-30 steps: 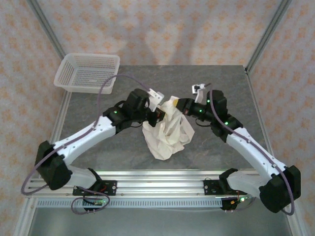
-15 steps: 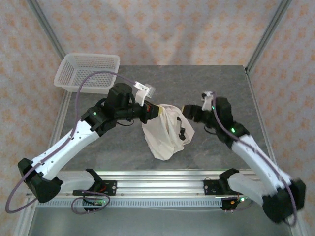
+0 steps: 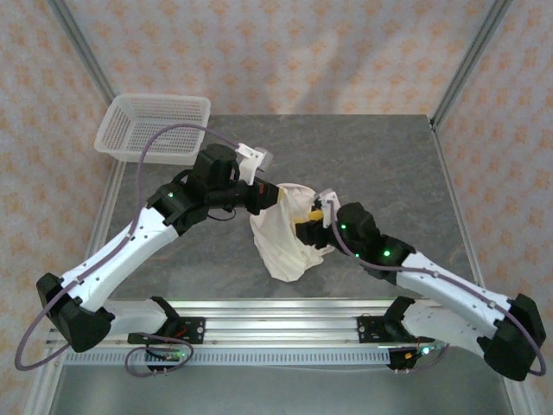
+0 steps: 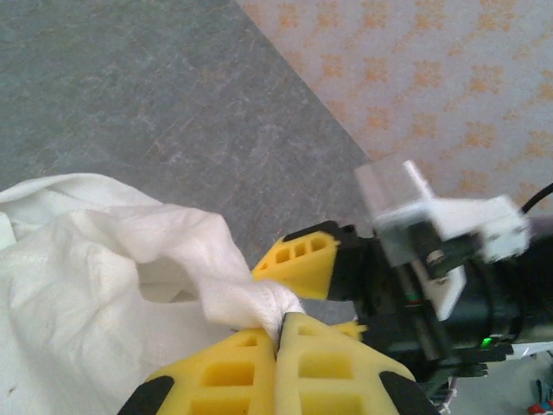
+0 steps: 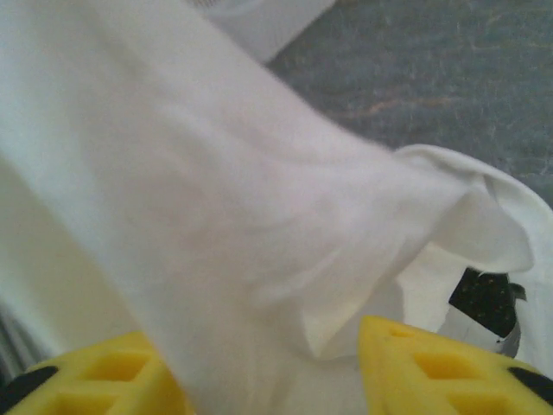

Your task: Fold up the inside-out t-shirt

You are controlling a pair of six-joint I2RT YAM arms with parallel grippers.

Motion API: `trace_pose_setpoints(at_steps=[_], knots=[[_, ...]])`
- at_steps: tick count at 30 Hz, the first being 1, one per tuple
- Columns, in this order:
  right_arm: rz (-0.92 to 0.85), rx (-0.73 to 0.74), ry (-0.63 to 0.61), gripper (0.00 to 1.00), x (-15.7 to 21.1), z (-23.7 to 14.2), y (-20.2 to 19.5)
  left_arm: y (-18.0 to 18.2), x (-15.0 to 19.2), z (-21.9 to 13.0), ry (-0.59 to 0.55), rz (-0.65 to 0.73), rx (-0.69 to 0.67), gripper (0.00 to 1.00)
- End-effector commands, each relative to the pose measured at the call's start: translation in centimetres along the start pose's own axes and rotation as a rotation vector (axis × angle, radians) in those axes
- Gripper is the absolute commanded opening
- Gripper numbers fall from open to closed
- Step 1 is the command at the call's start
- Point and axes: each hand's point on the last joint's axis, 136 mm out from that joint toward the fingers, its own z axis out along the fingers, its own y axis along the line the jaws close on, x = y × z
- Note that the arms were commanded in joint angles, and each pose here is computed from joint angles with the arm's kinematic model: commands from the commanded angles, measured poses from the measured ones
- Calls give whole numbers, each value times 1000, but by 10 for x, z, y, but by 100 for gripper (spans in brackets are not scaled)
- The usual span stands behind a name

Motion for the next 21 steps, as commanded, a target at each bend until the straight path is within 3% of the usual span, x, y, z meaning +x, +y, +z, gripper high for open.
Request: trace_pose_setpoints(at_steps=[1, 2, 3, 8, 11, 15, 21], knots=[[-51, -49, -42, 17, -22, -4, 14, 16, -20, -24, -82, -43, -95, 0], [-45, -83, -34, 5, -22, -7, 20, 24, -21, -25, -87, -65, -118, 0], [-36, -117, -28, 0, -21, -11, 26, 33, -22, -25, -90, -86, -141, 0], [69, -473, -99, 0, -41, -60, 86, 119, 5, -1, 18, -75, -460, 0], [152, -583, -180, 0, -59, -79, 100, 144, 23, 35, 63, -110, -436, 0], [201, -515, -283, 0, -76, -82, 82, 145, 23, 51, 42, -141, -392, 0], [282, -371, -311, 0, -81, -68, 41, 129, 17, -2, -8, -93, -444, 39]])
